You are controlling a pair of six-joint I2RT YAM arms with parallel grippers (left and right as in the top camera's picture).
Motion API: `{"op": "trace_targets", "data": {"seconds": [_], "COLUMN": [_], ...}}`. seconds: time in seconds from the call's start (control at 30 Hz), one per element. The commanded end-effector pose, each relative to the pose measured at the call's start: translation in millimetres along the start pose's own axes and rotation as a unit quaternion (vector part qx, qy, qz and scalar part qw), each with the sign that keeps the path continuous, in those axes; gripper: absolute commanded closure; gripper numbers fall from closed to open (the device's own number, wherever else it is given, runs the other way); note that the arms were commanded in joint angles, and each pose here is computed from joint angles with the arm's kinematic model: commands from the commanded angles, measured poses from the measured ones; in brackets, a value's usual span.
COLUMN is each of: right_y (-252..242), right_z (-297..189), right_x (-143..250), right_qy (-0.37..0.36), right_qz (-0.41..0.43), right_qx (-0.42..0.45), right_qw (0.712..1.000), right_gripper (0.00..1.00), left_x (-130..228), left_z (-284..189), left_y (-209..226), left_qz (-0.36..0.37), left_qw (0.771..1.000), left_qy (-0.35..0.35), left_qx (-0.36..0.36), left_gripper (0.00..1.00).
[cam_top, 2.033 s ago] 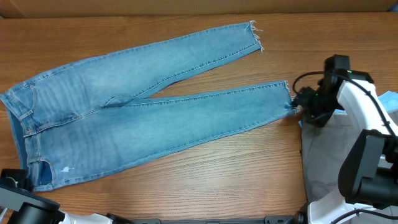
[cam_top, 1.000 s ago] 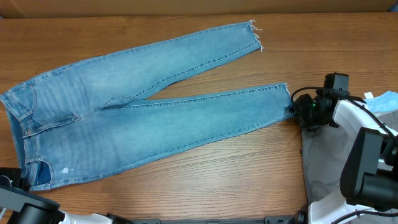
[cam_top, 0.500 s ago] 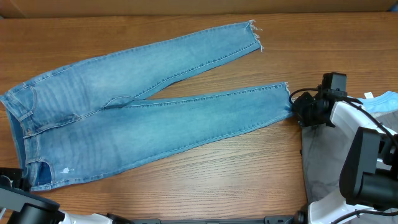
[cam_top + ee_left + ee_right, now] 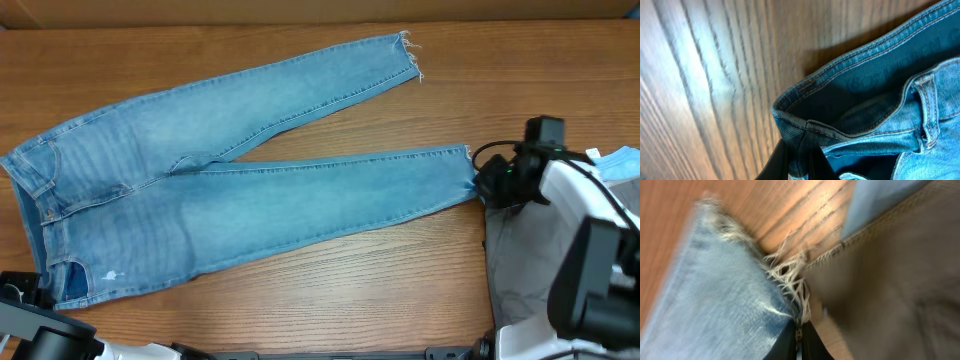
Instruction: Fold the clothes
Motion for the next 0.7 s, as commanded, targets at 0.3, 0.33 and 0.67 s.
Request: {"op": "trace_targets", "data": {"seconds": [0.3, 0.33, 0.67], "right_y": [3, 4, 23], "right_z": [-196, -210, -286], "right_x": [5, 8, 17], "right_qy": [-0.168, -0.177, -0.247], "right_qz": [0.016, 0.012, -0.010], "right_qx": [-0.004, -0.005, -0.028], "right_qw": [0.986, 0.984, 0.969], "right_gripper": [0.96, 0.96, 0.96], "left_x": [6, 6, -10], "left_z": [-67, -72, -129], "left_y": [54, 59, 50], "left_qz": [-0.094, -0.104, -0.116], "left_qw": [0.995, 0.994, 0.988], "left_qy": [-0.028, -0.028, -0.069], "left_qx": [-0.002, -0.002, 0.077], "left_gripper": [0.96, 0.96, 0.96]}}
Point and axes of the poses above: each gripper's point midway between its finger pads, its own z axis out along the fingers, its own y axis along the line the jaws close on, x = y × z, the point moved 10 cm from there along -z, back along the fingers, and after that the axes turned 7 degrees about -z, right-handed, at the moved point
